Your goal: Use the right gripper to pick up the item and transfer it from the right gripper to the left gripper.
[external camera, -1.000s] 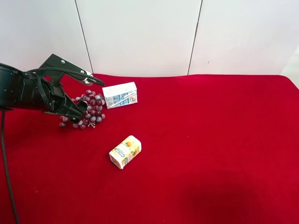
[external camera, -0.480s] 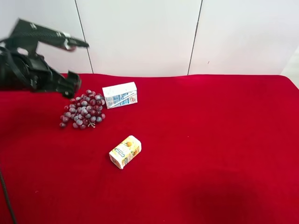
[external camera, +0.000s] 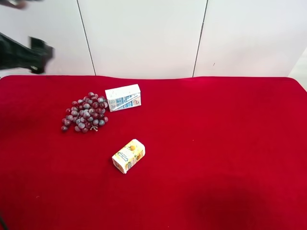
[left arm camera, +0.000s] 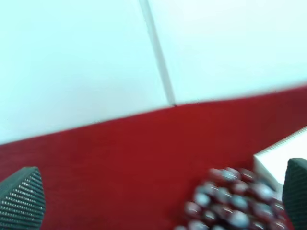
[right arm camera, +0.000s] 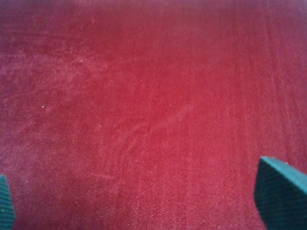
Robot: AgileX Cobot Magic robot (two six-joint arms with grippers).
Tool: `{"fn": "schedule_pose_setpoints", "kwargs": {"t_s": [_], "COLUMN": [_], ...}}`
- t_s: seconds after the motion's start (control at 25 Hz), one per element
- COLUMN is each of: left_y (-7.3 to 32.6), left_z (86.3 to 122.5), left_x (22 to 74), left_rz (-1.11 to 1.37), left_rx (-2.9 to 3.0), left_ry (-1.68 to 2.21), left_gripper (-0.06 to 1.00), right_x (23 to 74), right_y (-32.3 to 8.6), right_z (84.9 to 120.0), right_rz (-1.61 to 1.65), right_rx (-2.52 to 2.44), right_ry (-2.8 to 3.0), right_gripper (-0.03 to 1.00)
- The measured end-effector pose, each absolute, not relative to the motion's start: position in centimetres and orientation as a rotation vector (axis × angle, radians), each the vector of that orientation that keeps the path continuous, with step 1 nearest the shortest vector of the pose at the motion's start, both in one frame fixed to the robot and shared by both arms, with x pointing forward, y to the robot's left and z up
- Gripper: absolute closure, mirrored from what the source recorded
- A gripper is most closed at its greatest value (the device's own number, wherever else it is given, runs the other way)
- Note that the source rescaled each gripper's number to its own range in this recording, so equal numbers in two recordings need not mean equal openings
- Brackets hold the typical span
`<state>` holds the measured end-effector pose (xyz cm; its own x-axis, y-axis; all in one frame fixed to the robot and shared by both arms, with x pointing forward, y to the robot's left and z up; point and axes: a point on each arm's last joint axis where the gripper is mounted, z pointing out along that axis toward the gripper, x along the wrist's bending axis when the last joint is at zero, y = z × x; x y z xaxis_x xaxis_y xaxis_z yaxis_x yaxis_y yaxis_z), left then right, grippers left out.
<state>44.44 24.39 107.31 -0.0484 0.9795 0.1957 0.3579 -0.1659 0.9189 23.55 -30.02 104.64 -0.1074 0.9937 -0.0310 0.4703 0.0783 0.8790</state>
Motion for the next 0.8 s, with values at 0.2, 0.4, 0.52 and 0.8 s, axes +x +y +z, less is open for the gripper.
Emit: {"fn": "schedule_pose_setpoints", "kwargs": {"t_s": [0.2, 0.4, 0.52, 0.8], "left_y": [26.3, 26.9, 26.9, 26.9], "left_z": [109.6, 110.3, 110.2, 110.2], "left_x": [42.4, 41.7, 41.7, 41.7], "left_rz": [1.337, 1.389, 1.395, 1.398], "left_rx": [1.476, 1.476, 1.483, 1.482], "left_ry": [1.443, 1.425, 1.422, 1.424], "left_gripper": [-0.05, -0.05, -0.05, -0.05], "right_x": [23.6, 23.6, 23.6, 23.6], "right_y": [-30.0, -30.0, -30.0, -30.0], "right_z": [104.6, 104.6, 104.6, 104.6], "right_rz": [0.963, 0.963, 0.963, 0.963], "right_rx": [1.470, 1.470, 1.470, 1.470], "right_ry": [1.668, 1.668, 1.668, 1.668], "right_gripper": [-0.02, -0.02, -0.02, -0.02]}}
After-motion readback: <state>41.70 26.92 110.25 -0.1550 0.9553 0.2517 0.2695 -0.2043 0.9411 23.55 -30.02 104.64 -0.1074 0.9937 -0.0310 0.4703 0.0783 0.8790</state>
